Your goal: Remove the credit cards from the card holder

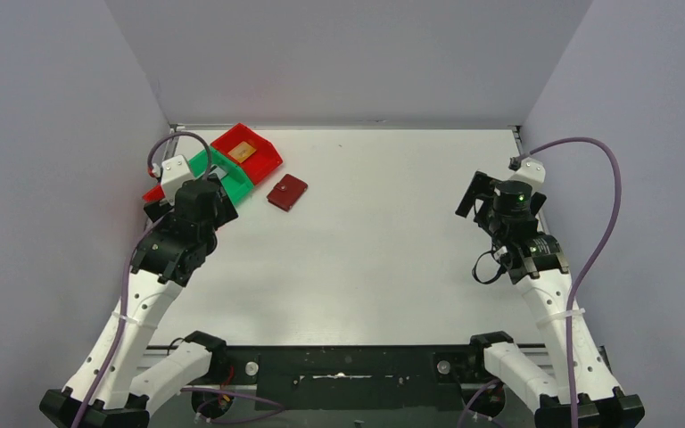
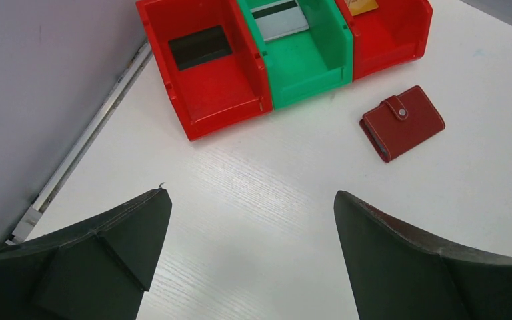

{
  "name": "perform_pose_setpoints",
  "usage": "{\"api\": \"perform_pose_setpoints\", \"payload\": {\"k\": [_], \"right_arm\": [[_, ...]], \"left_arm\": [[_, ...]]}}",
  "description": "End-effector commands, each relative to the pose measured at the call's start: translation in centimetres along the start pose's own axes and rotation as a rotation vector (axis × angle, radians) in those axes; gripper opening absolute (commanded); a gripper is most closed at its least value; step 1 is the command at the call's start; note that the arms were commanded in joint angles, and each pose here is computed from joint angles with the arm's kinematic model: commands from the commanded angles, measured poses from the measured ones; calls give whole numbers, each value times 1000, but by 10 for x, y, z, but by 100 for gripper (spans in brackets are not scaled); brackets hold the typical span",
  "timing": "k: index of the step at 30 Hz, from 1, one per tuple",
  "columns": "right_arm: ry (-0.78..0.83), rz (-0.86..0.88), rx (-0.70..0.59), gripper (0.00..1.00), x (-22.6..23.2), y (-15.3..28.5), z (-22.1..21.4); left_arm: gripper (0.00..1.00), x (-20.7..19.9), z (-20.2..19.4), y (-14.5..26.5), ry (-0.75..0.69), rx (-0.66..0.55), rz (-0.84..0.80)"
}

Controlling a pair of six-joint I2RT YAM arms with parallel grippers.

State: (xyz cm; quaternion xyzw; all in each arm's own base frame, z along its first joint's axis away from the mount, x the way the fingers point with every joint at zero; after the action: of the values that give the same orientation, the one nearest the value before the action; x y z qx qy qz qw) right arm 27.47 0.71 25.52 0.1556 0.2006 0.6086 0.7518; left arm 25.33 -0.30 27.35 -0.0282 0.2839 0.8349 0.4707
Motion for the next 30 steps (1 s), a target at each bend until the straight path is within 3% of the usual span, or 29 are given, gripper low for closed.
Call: {"api": "perform_pose_setpoints", "payload": {"k": [1, 7, 11, 15, 20, 30], "right_arm": [[-89, 90, -71, 98, 6, -1, 4], [-116, 105, -41, 98, 2, -8, -16], [-112, 99, -21, 98, -1, -13, -21], [-119, 99, -15, 98, -1, -17, -22], [-127, 105, -11, 98, 1, -25, -20], [-120, 107, -6, 98, -2, -27, -13]], "left_arm": [[96, -17, 0, -3, 78, -12, -92], [96, -32, -32, -12, 181, 101, -225], [90, -55, -53, -23, 205, 219, -343], [87, -83, -76, -41, 123, 355, -373], [86, -122, -103, -82, -43, 433, -336], [86, -208, -125, -194, -220, 469, -226]]}}
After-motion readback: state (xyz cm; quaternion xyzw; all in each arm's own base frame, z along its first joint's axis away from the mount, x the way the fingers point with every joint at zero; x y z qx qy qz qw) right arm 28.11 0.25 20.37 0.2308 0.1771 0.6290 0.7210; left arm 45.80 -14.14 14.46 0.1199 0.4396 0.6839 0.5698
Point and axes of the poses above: each gripper's point midway between its finger pads, its own y axis back along the fingers, its own x axis along the line the jaws close on, z = x × y, the point moved 2 cm from there along y, back along the fingers, and after that the axes turned 15 degrees about y, right-handed, at the moved point
